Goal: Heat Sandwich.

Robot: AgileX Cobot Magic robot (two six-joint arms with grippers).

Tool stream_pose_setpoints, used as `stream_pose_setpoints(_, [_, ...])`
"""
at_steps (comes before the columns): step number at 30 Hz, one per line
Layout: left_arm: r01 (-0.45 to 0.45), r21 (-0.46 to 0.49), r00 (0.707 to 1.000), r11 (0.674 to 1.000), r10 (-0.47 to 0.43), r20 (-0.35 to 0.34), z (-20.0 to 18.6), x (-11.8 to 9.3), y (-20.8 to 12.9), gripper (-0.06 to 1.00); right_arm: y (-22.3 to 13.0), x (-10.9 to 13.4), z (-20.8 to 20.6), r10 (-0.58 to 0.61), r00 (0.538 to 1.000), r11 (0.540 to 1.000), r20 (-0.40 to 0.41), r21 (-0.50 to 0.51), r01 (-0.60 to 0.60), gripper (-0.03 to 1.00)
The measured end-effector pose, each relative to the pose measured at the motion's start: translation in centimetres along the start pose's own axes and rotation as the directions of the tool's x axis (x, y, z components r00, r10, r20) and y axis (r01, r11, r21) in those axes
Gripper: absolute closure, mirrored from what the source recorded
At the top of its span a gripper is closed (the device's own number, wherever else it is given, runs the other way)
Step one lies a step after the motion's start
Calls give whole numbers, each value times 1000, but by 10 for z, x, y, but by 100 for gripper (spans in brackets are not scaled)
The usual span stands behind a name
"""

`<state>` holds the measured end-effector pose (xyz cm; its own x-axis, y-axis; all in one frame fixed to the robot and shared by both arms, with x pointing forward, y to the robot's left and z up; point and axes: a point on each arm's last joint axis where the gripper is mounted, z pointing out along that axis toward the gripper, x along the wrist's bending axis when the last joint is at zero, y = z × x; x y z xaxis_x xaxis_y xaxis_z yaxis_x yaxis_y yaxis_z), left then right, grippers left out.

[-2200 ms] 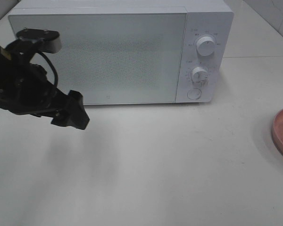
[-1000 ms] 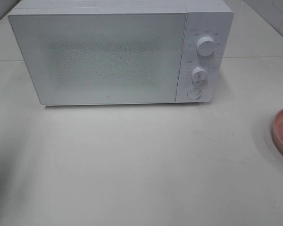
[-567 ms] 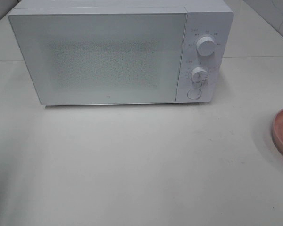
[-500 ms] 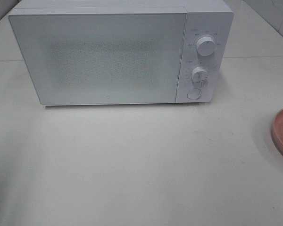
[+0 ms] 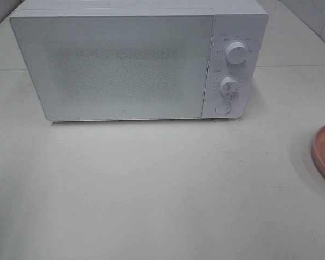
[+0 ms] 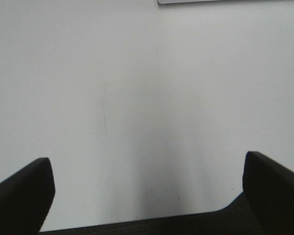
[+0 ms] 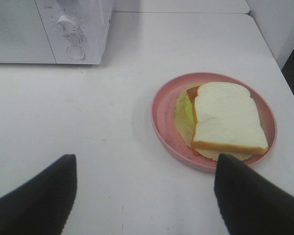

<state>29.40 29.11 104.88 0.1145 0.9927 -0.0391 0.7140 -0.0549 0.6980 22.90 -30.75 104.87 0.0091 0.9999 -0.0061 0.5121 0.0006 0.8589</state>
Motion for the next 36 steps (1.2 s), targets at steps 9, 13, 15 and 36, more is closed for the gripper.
stream_pose_setpoints(9, [-11, -95, 1000, 995, 8, -26, -15, -2, -11, -3, 0, 0, 0, 0, 1000, 1000, 0, 0, 0, 21])
stream_pose_setpoints(13, [-20, -152, 999, 988, 15, -33, -23, -3, -17, -3, 0, 0, 0, 0, 1000, 1000, 0, 0, 0, 21])
stream_pose_setpoints(15, [-24, -179, 999, 984, 18, -37, -26, -4, -19, -3, 0, 0, 0, 0, 1000, 1000, 0, 0, 0, 21])
stream_pose_setpoints(36, [-54, -344, 998, 937, 36, -58, -46, -9, -39, -3, 0, 0, 0, 0, 1000, 1000, 0, 0, 0, 21])
